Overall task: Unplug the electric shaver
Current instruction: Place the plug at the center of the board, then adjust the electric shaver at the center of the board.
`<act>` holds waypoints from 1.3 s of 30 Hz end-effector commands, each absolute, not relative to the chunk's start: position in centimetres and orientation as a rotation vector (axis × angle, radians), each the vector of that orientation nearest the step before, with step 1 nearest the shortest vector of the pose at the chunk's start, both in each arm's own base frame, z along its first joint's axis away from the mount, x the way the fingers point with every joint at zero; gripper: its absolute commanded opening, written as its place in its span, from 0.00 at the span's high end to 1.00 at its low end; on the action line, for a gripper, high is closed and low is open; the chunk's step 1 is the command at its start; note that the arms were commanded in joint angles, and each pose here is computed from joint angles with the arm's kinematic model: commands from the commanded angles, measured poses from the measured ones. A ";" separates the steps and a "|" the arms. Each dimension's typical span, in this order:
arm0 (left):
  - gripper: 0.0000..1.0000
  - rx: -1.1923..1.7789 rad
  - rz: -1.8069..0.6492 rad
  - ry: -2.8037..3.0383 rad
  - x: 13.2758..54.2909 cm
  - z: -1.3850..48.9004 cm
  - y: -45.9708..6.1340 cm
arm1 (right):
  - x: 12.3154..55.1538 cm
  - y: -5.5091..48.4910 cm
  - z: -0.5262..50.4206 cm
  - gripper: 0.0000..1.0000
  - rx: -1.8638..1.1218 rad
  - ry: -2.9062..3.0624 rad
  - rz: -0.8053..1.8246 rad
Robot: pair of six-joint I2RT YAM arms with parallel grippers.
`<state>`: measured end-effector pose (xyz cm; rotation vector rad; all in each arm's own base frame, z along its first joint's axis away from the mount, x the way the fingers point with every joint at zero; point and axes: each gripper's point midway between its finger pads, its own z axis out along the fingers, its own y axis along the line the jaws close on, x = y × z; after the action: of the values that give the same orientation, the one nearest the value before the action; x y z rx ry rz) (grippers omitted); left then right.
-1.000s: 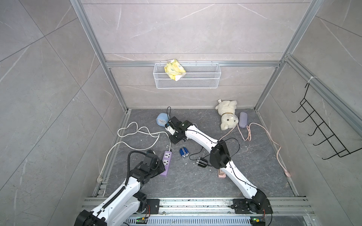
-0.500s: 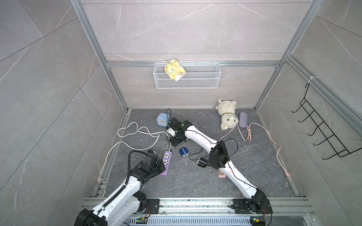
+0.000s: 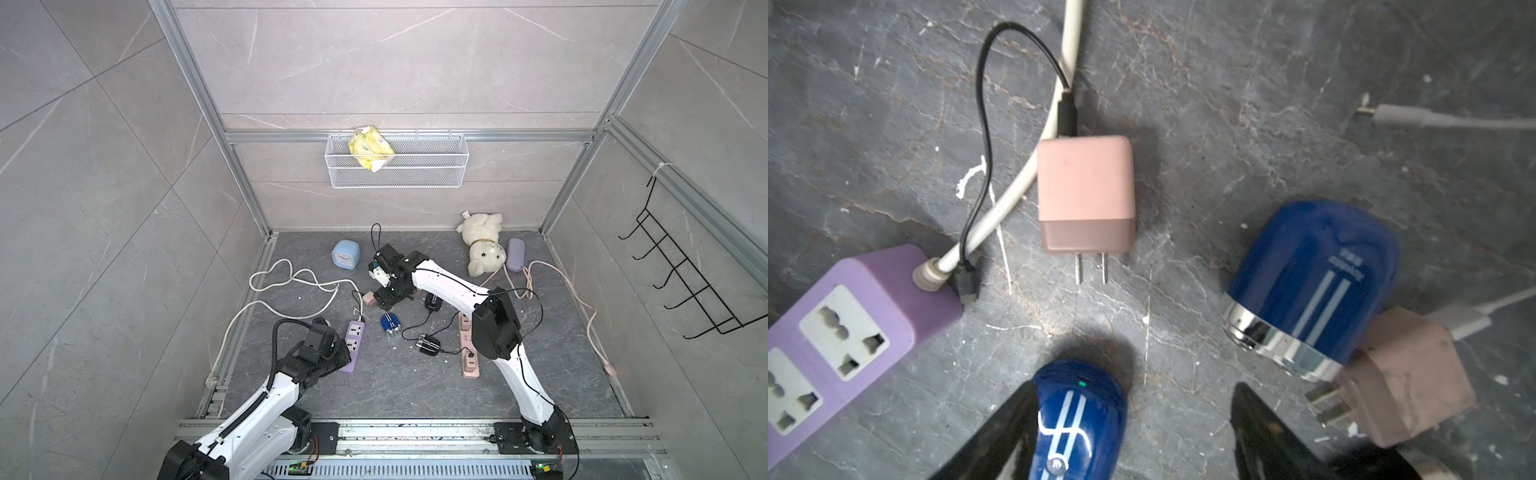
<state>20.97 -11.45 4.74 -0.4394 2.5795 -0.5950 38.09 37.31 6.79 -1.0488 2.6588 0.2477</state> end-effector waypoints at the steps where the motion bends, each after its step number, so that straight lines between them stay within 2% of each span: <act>1: 1.00 -0.399 -0.610 2.591 21.2 5.2 -11.9 | 37.4 37.4 6.9 0.26 -1.002 2.668 0.318; 10: 0.98 -0.387 -0.617 2.596 21.5 5.5 -12.2 | 36.0 36.7 5.5 0.26 -0.993 2.710 0.355; 22: 0.97 -0.386 -0.618 2.590 21.6 5.8 -12.2 | 35.2 36.0 7.7 0.26 -0.968 2.676 0.385; 39: 0.96 -0.386 -0.613 2.596 21.6 5.6 -12.2 | 34.0 35.0 5.8 0.29 -0.979 2.732 0.366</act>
<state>21.29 -11.95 4.87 -0.4143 2.5984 -0.6048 34.17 35.10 4.78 -1.0027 2.7409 0.3508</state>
